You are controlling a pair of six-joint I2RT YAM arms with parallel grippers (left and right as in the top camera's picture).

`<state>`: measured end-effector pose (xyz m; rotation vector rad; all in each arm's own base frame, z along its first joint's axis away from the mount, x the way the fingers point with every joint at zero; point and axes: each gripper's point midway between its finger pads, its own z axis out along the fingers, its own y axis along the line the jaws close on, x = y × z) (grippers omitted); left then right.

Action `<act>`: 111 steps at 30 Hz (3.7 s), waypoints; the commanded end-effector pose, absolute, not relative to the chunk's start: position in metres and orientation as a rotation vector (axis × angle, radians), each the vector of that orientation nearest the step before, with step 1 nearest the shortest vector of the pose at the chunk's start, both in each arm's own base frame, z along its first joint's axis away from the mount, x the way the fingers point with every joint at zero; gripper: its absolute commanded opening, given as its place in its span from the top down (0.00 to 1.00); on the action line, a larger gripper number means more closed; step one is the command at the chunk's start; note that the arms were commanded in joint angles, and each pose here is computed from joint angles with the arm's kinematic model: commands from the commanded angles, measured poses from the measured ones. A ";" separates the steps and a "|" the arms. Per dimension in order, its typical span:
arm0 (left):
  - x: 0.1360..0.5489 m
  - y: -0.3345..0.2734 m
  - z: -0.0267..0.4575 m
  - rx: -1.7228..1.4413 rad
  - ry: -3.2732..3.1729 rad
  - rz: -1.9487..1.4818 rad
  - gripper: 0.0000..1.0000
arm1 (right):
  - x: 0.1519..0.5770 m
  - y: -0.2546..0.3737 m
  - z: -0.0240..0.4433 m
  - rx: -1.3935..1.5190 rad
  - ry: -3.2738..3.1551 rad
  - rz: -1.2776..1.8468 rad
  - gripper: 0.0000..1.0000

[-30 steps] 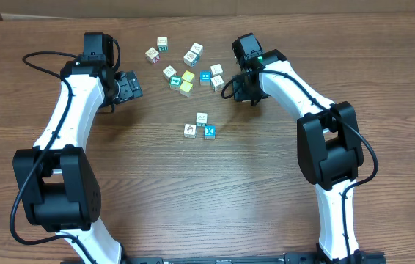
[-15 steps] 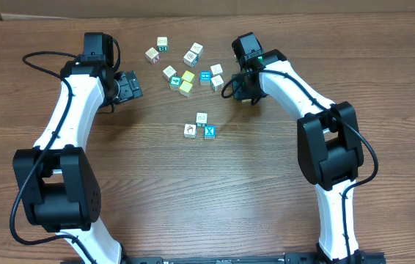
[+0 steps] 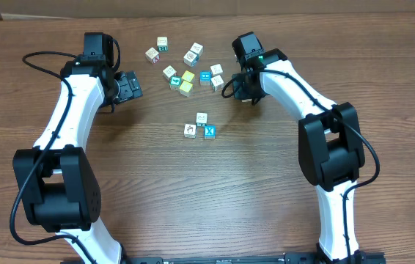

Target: Form a circle

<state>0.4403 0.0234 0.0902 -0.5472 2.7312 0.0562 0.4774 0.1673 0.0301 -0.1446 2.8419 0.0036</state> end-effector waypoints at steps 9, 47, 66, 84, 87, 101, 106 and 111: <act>0.444 0.022 0.092 -0.537 2.725 0.070 0.00 | 0.443 0.188 0.180 -0.180 2.649 0.113 0.75; 0.444 0.022 0.092 -0.537 2.725 0.070 0.01 | 0.277 0.243 0.106 -0.106 3.175 0.161 0.72; 0.444 0.022 0.092 -0.537 2.725 0.070 0.01 | 0.265 0.299 0.051 -0.038 3.045 0.295 0.73; 0.444 0.022 0.092 -0.538 2.725 0.070 0.01 | 0.291 0.302 0.037 -0.037 2.812 0.113 0.76; 0.444 0.022 0.092 -0.537 2.725 0.070 0.00 | 0.291 0.301 0.034 -0.037 2.810 0.115 0.76; 0.444 0.022 0.092 -0.538 2.725 0.070 0.00 | 0.295 0.303 0.004 -0.041 2.829 0.074 0.72; 0.444 0.023 0.092 -0.538 2.725 0.070 0.00 | 0.298 0.303 0.005 -0.035 2.818 0.077 0.66; 0.444 0.023 0.092 -0.538 2.725 0.070 0.00 | 0.298 0.303 0.005 -0.036 2.819 0.076 0.46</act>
